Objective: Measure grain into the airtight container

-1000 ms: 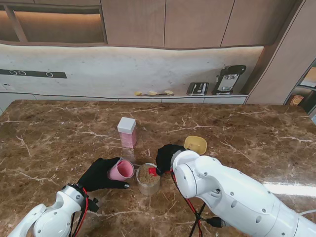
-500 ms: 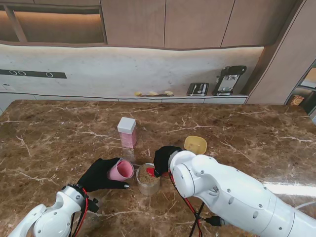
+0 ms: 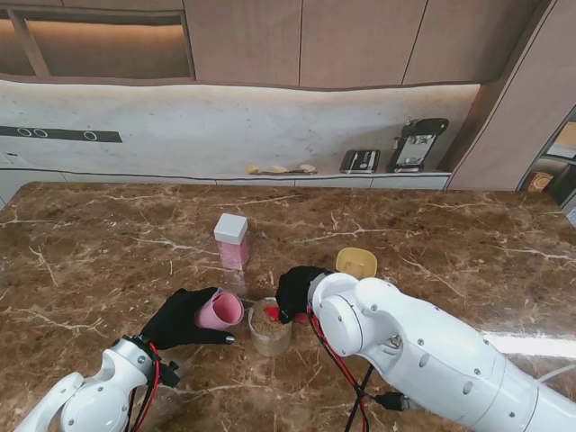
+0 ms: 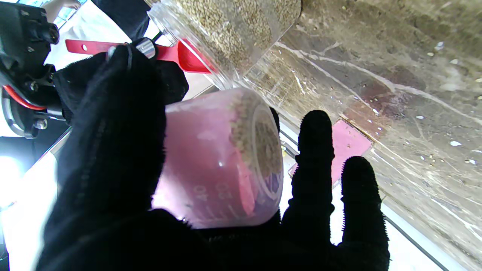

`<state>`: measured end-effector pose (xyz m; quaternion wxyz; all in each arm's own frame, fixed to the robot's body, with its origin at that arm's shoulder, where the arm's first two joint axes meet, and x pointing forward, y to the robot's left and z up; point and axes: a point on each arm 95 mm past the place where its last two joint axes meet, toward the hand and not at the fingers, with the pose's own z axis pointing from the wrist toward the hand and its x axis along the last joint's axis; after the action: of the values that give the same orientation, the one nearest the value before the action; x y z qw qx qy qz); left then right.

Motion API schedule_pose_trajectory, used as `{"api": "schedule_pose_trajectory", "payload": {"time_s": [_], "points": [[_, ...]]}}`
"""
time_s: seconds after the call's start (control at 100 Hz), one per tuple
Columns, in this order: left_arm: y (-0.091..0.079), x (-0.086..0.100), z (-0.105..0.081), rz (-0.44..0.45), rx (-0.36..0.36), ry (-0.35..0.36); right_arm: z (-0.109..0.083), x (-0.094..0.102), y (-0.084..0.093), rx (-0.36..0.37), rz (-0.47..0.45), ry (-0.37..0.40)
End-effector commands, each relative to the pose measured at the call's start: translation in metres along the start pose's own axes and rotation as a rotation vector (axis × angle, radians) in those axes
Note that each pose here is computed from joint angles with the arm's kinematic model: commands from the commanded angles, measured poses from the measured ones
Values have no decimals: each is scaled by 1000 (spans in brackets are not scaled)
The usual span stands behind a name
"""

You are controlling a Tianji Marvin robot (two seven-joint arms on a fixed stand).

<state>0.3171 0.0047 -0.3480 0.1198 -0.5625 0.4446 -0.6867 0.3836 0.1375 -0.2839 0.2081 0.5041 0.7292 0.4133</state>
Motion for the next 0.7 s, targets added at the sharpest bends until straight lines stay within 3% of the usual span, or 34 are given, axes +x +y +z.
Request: {"api": "schedule_pose_trajectory", "payload": {"time_s": [0.0,0.69], "points": [[4,-2,-2,-5,-6,-4,2,0,-7,33,10,10],[5,-3,-2,-8,-6,-8,7,-2,-11,108,20,88]]}}
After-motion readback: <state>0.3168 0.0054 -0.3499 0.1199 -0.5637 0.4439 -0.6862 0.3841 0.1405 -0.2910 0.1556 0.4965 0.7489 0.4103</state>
